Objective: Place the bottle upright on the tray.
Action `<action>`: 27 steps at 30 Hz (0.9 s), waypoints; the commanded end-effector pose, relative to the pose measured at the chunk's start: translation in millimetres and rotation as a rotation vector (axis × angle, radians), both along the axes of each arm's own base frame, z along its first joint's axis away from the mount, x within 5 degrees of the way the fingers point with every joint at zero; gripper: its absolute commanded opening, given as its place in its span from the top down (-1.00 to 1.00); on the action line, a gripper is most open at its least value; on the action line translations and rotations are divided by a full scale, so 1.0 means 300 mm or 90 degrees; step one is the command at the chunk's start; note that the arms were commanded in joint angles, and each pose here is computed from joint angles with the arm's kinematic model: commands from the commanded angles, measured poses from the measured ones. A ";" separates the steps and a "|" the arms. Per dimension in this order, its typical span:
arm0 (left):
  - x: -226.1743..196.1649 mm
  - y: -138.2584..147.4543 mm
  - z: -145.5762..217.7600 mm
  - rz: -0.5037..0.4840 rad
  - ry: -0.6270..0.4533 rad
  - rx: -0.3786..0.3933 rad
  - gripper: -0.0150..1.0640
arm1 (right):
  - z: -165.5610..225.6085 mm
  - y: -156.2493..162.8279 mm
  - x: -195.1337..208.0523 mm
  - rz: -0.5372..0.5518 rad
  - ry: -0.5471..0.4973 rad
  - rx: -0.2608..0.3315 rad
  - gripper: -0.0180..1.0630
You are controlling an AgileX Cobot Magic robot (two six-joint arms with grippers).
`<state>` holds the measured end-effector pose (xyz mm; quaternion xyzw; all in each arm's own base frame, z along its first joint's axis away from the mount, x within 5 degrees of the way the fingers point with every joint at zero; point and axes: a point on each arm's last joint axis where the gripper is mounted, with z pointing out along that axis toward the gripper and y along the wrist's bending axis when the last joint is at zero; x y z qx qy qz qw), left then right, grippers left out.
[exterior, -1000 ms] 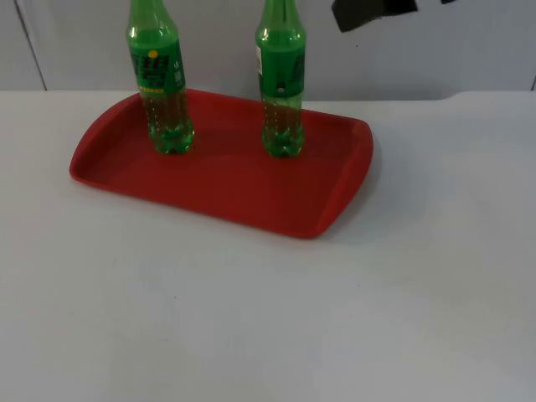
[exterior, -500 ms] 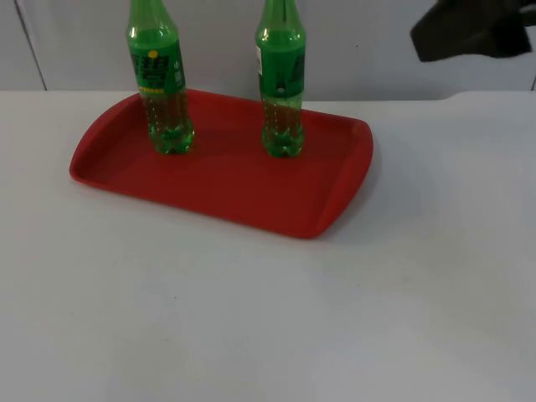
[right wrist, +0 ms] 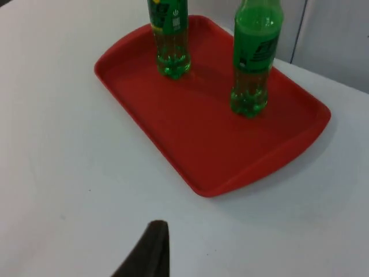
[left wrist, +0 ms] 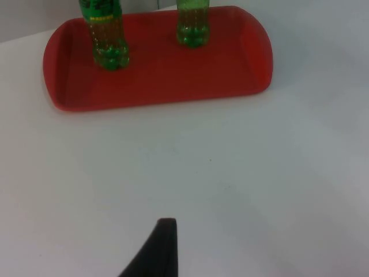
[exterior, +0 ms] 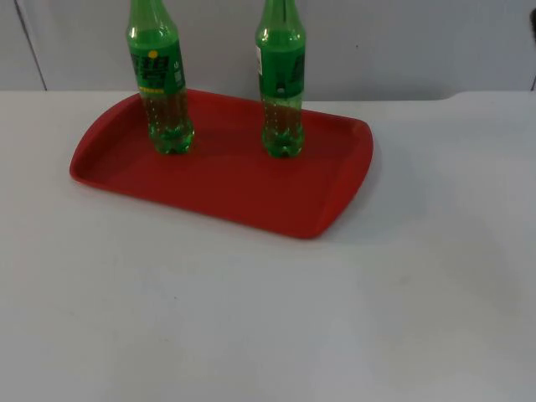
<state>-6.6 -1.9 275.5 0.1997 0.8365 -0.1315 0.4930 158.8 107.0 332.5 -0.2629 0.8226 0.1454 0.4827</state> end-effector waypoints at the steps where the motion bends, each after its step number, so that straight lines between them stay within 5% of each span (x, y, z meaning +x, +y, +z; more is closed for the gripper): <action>1: 0.000 -0.001 -0.003 -0.003 -0.003 -0.004 -0.97 | -0.001 -0.025 -0.043 0.005 -0.012 0.006 -0.98; 11: 0.000 -0.001 -0.003 -0.003 -0.003 -0.004 -0.97 | -0.008 -0.155 -0.237 0.006 -0.070 0.042 -0.98; 27: 0.000 -0.001 -0.003 -0.003 -0.003 -0.004 -0.97 | -0.034 -0.291 -0.439 0.010 -0.055 0.020 -0.98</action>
